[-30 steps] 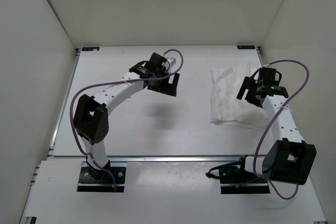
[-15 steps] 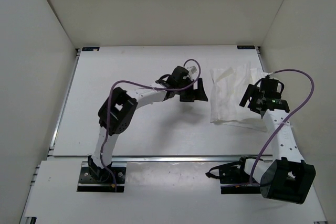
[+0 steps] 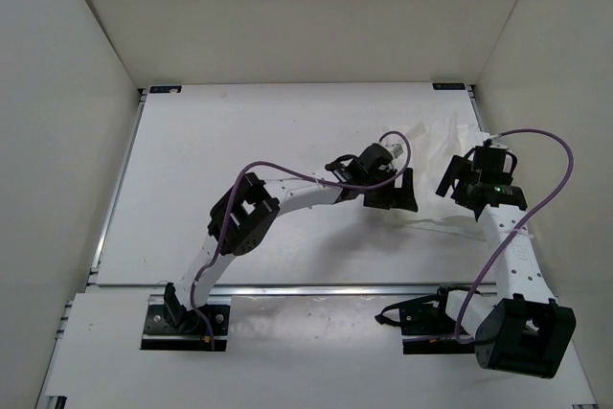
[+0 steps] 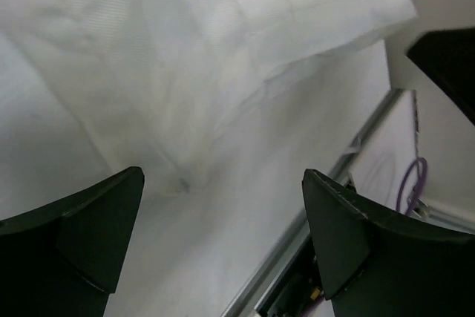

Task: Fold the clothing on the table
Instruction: Move the skirt to the center of the board

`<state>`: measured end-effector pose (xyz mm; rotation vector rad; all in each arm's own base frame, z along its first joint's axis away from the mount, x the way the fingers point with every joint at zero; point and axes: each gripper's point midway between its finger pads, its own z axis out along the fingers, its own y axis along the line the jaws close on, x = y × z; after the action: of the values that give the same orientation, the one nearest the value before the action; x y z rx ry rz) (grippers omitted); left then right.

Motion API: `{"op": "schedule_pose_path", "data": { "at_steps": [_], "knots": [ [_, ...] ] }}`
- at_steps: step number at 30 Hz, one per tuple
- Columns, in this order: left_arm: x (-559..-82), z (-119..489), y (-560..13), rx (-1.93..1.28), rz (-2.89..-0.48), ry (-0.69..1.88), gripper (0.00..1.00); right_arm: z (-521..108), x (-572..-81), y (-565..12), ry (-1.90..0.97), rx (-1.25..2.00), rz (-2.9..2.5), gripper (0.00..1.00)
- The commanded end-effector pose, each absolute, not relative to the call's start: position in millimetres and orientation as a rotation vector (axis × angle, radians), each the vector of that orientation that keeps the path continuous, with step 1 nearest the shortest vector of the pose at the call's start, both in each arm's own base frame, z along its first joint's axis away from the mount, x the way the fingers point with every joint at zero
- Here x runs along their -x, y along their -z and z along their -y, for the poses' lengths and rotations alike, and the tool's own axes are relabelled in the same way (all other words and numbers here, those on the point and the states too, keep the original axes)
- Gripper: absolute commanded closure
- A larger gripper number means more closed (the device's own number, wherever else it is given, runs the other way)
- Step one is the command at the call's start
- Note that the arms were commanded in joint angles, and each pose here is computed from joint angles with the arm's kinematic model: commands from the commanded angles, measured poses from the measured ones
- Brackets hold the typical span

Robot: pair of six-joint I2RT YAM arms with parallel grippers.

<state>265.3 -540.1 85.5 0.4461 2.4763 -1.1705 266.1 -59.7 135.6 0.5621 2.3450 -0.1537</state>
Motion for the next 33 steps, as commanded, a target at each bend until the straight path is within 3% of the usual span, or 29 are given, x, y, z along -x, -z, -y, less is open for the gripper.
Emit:
{"op": "schedule_pose_path", "data": {
  "at_steps": [1, 11, 18, 19, 22, 28, 31, 33],
  "knots": [
    [-297.0, 521.4, -80.4, -0.344, -2.477, 0.994, 0.01, 63.3, -274.8, -151.2, 0.187, -0.545, -2.288, 0.14],
    [-308.2, 530.7, -56.6, -0.314, -2.484, 0.927, 0.02, 70.4, -271.2, -161.2, 0.238, -0.567, -2.261, 0.14],
    [-306.6, 525.0, -44.6, -0.312, -2.518, 0.884, 0.57, 70.8, -267.4, -156.1, 0.237, -0.570, -2.275, 0.14],
    [-304.7, 524.2, -44.1, -0.317, -2.522, 0.882, 0.71, 71.2, -269.7, -159.4, 0.239, -0.569, -2.266, 0.13],
    [-306.9, 520.4, -41.5, -0.309, -2.533, 0.868, 0.98, 73.7, -269.2, -158.3, 0.246, -0.576, -2.268, 0.14],
    [-328.9, 490.3, -60.7, -0.213, -2.531, 0.875, 1.00, 64.8, -272.6, -150.9, 0.173, -0.576, -2.272, 0.13],
    [-340.0, 451.8, -71.9, -0.110, -2.507, 0.865, 1.00, 60.6, -273.8, -143.7, 0.119, -0.569, -2.284, 0.14],
    [-334.3, 417.7, -48.8, -0.052, -2.543, 0.815, 1.00, 50.1, -272.9, -132.6, 0.060, -0.538, -2.313, 0.14]
  ]
}}
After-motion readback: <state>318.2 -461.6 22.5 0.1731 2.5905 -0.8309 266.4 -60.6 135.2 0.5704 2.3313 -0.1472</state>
